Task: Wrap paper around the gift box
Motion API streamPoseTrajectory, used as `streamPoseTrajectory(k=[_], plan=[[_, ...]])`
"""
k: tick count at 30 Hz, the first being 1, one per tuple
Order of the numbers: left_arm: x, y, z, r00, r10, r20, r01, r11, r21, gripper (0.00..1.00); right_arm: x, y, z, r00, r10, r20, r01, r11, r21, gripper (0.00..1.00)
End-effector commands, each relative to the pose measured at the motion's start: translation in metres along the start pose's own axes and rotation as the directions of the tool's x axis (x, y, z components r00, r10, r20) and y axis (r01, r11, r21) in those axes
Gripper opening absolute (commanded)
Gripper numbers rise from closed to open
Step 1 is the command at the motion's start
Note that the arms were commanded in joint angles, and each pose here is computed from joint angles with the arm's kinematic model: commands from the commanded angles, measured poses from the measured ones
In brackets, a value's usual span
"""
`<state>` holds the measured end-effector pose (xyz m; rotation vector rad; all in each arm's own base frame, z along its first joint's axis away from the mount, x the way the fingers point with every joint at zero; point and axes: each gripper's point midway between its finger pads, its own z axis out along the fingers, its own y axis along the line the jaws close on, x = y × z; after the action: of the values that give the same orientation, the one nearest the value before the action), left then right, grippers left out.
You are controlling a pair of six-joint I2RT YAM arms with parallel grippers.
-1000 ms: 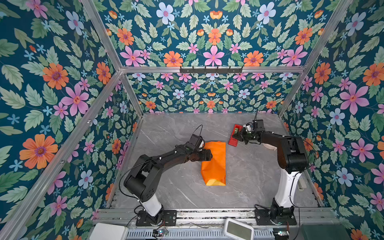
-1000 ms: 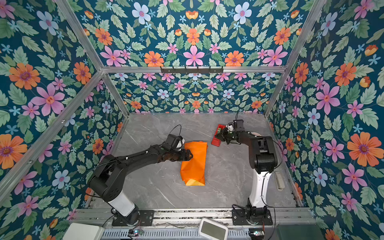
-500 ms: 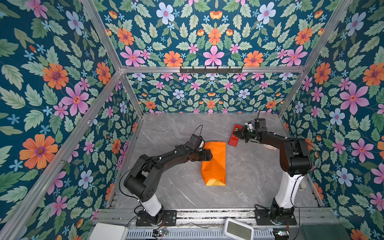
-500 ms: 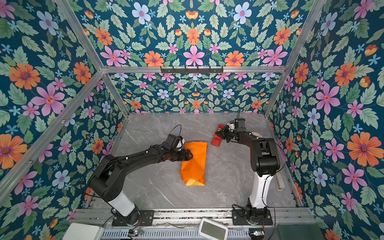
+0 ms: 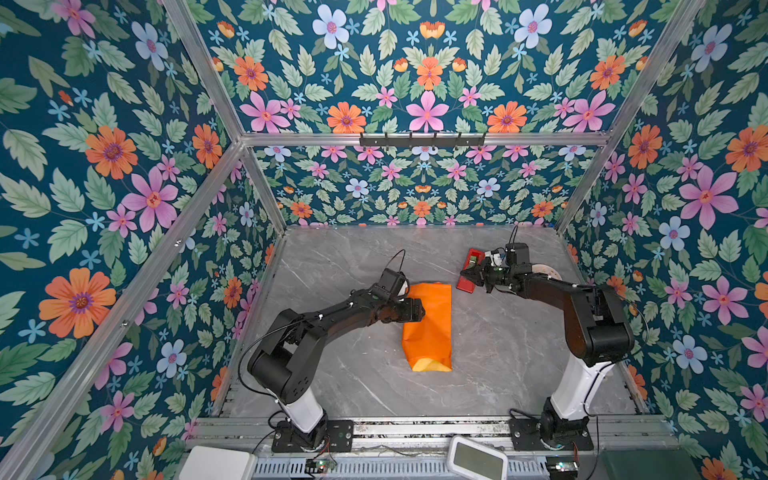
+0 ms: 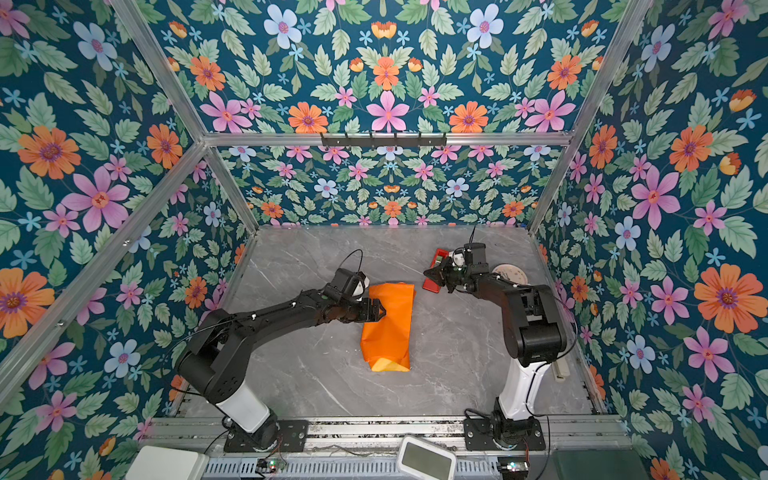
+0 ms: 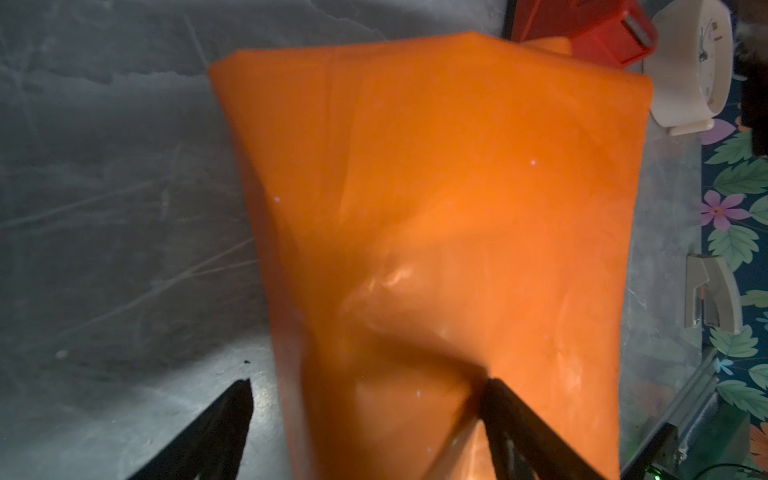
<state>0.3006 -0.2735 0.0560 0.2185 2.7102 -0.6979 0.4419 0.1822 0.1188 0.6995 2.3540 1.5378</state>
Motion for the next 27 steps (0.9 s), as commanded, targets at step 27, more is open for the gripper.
streamPoseTrajectory(k=[27], plan=[[0.04,0.048,0.004,0.99,-0.021,-0.136,-0.008,0.978,-0.21,0.88,0.02,-0.049,0.009,0.999,0.043,-0.015,-0.042,0.996,0.074,0.0]])
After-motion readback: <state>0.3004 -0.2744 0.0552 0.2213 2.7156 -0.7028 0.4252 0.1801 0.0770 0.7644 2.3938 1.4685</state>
